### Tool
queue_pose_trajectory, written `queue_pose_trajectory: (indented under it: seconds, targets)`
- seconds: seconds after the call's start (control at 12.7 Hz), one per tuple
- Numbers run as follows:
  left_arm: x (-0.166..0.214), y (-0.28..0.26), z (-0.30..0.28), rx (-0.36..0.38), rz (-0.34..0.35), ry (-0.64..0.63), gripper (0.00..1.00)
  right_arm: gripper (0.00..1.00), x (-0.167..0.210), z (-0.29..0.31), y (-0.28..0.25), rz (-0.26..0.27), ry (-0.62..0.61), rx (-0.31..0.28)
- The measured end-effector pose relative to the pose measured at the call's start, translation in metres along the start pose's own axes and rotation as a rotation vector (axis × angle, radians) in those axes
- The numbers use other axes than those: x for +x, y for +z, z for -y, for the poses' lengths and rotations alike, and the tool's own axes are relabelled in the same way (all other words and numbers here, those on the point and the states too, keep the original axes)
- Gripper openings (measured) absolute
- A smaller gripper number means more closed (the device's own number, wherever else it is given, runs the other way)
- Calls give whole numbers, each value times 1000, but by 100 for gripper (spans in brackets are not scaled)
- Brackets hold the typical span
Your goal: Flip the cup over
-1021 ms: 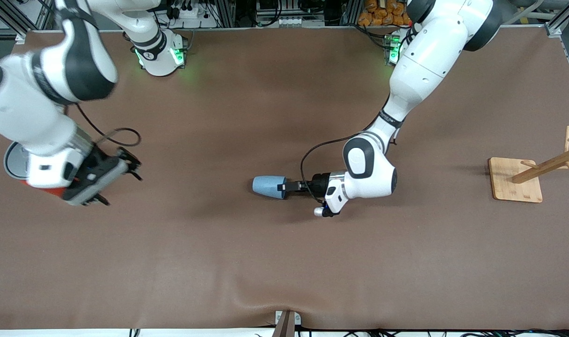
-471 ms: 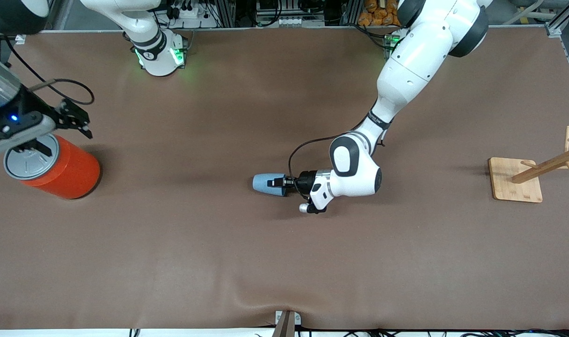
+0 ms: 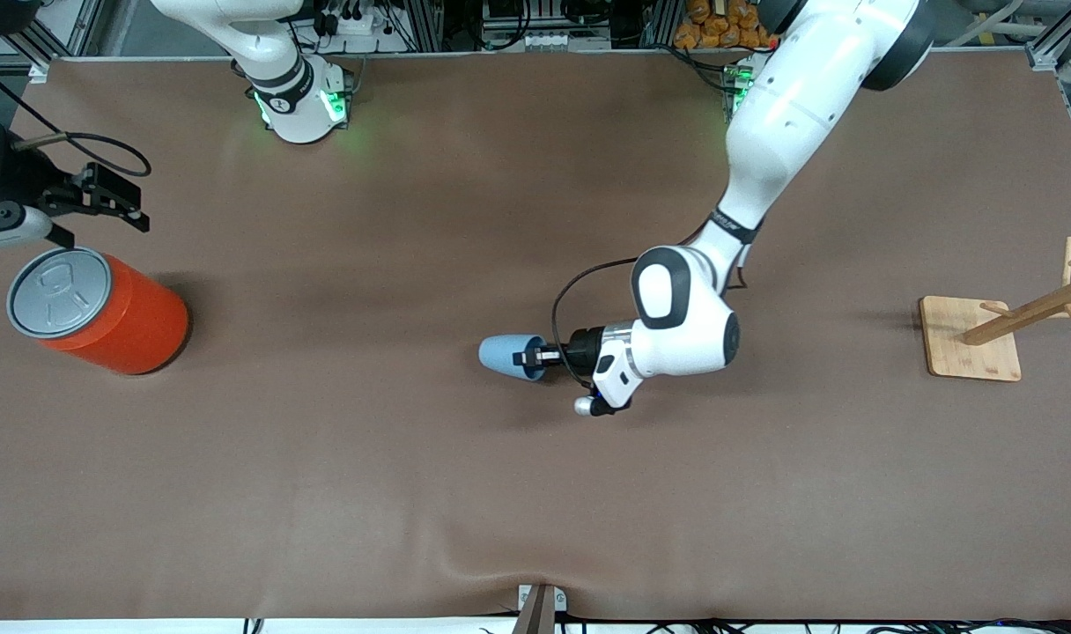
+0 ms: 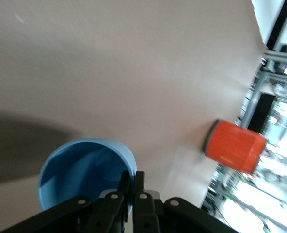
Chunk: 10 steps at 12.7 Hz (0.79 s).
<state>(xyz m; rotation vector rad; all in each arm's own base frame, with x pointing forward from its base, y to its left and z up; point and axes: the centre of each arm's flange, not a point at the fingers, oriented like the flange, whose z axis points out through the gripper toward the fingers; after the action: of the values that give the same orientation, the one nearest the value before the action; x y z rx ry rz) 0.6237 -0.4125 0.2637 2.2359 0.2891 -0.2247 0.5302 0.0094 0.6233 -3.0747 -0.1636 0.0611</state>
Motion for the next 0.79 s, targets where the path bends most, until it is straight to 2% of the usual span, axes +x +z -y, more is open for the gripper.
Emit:
queue_pose_trajectory:
  seconds: [0.08, 0.31, 0.63, 0.79]
  targets:
    - [1, -24, -17, 42, -36, -10, 5, 100, -3, 1, -6, 10, 42, 0]
    - [9, -96, -26, 210, -151, 32, 5, 100, -5, -3, -25, -16, 87, -2]
    - [36, -191, 34, 556, -291, 136, 5, 100, -4, -10, -32, -34, 100, -9]
    - [34, -215, 63, 728, -322, 178, 5, 100, -2, -20, -31, -32, 122, 0]
